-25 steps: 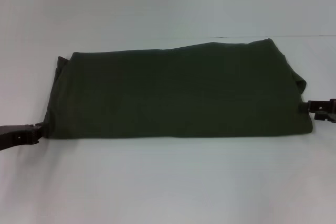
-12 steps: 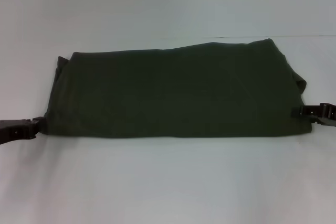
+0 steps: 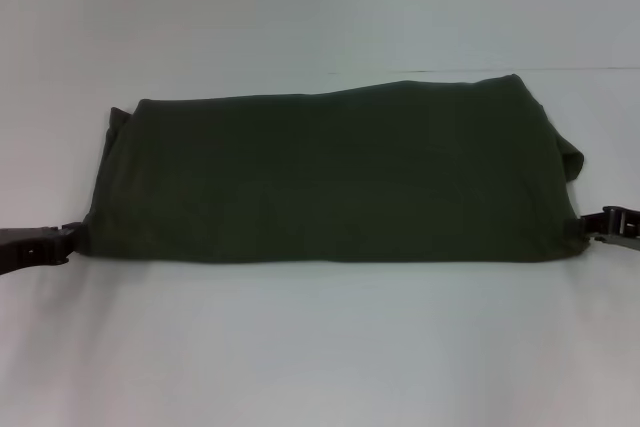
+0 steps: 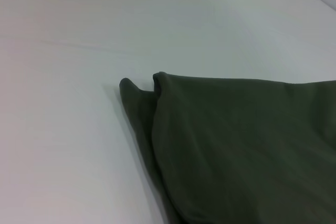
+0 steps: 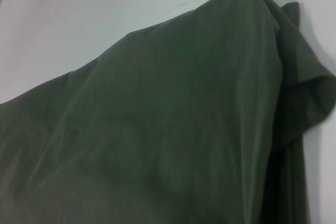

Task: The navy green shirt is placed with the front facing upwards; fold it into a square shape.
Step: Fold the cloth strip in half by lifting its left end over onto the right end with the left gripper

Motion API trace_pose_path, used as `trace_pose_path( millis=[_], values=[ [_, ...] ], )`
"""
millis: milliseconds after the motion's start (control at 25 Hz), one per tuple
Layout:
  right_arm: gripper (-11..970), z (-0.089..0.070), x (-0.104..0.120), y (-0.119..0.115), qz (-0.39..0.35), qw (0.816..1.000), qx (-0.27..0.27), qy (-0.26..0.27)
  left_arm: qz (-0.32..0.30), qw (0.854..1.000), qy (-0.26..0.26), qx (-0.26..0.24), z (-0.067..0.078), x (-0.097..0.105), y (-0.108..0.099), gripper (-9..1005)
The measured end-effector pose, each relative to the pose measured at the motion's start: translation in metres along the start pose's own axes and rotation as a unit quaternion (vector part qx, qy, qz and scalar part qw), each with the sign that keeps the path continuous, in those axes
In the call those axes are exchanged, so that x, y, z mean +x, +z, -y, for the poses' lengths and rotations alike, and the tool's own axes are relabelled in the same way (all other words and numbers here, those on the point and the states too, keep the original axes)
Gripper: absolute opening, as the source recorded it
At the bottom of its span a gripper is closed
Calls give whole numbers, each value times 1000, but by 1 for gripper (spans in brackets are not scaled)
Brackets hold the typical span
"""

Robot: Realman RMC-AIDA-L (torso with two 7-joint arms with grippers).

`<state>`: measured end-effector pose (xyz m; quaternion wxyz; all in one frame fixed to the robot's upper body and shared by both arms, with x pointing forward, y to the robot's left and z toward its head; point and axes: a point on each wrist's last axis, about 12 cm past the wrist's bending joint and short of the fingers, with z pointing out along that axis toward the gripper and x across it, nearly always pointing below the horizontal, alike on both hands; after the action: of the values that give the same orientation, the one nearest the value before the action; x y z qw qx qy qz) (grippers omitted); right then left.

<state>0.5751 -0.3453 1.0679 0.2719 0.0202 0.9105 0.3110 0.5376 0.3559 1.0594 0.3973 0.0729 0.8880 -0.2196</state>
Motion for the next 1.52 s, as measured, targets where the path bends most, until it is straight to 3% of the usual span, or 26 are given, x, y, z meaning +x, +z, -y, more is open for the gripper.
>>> trace_pose_path(
  millis=[440, 1520],
  values=[
    [4, 4, 3, -4, 7, 1000, -1, -2, 5, 1000, -2, -10, -4, -3, -6, 7],
    [66, 13, 20, -15, 25, 999, -22, 14, 14, 1000, -2, -25, -10, -9, -19, 54]
  ],
)
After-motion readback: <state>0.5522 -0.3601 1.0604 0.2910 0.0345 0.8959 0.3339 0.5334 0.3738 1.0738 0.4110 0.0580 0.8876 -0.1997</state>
